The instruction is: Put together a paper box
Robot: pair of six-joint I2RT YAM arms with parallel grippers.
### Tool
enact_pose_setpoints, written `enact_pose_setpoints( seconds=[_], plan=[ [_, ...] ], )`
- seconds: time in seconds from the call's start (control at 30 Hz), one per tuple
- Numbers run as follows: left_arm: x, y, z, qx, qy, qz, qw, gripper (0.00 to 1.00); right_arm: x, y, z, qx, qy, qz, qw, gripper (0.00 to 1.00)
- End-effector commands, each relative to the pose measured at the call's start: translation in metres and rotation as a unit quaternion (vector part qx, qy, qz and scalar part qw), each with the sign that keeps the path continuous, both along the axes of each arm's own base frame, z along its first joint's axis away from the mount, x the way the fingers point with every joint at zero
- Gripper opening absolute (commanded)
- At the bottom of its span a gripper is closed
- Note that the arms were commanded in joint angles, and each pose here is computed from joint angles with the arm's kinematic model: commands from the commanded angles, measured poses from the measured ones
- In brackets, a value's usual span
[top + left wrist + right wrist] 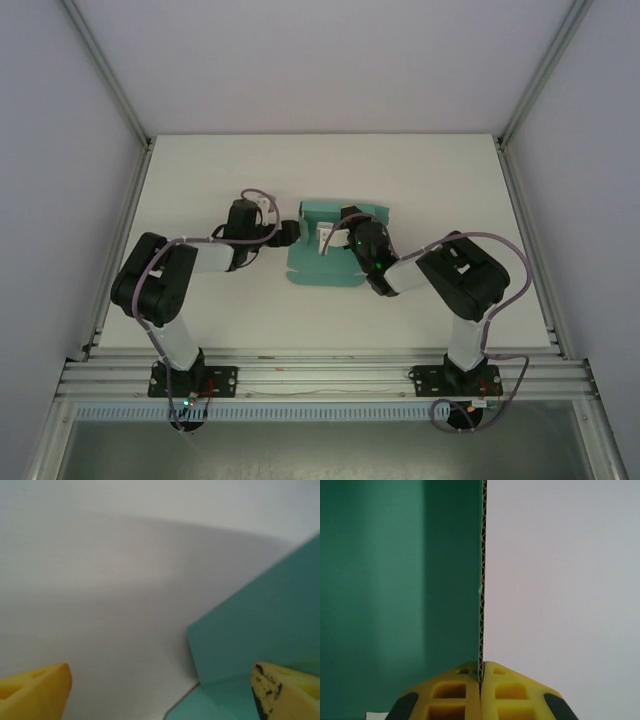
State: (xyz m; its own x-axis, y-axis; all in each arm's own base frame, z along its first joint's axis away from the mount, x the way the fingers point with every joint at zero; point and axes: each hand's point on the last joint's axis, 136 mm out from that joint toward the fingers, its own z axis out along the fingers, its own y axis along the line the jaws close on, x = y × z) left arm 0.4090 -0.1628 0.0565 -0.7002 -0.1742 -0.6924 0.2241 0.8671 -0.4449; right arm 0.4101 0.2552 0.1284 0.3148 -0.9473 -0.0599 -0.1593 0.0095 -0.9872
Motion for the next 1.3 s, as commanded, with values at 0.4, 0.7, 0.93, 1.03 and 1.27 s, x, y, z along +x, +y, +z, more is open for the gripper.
enact_pose_setpoints(
  seconds=[0.4,0.7,0.93,1.03,1.27],
  plan=[
    [0.022,-0.034,0.039,0.028,-0.143,-0.052,0.988,0.7,-0.01,0.007,-0.011,-0.026,0.023,0.0,0.999,0.0],
    [0.027,-0.036,0.028,0.058,-0.149,-0.032,0.987,0.49,-0.017,0.008,-0.022,-0.032,0.047,0.0,0.998,0.0],
    [0.034,-0.029,0.01,0.114,-0.138,0.025,0.984,0.3,-0.019,0.009,-0.021,-0.023,0.049,-0.01,0.998,0.0],
    [0.034,-0.031,0.006,0.118,-0.135,0.027,0.983,0.27,-0.02,0.007,-0.024,-0.02,0.055,-0.017,0.998,0.0],
    [0.041,-0.025,-0.004,0.165,-0.132,0.062,0.975,0.05,-0.024,0.004,-0.023,0.001,0.068,-0.026,0.997,0.0]
  ],
)
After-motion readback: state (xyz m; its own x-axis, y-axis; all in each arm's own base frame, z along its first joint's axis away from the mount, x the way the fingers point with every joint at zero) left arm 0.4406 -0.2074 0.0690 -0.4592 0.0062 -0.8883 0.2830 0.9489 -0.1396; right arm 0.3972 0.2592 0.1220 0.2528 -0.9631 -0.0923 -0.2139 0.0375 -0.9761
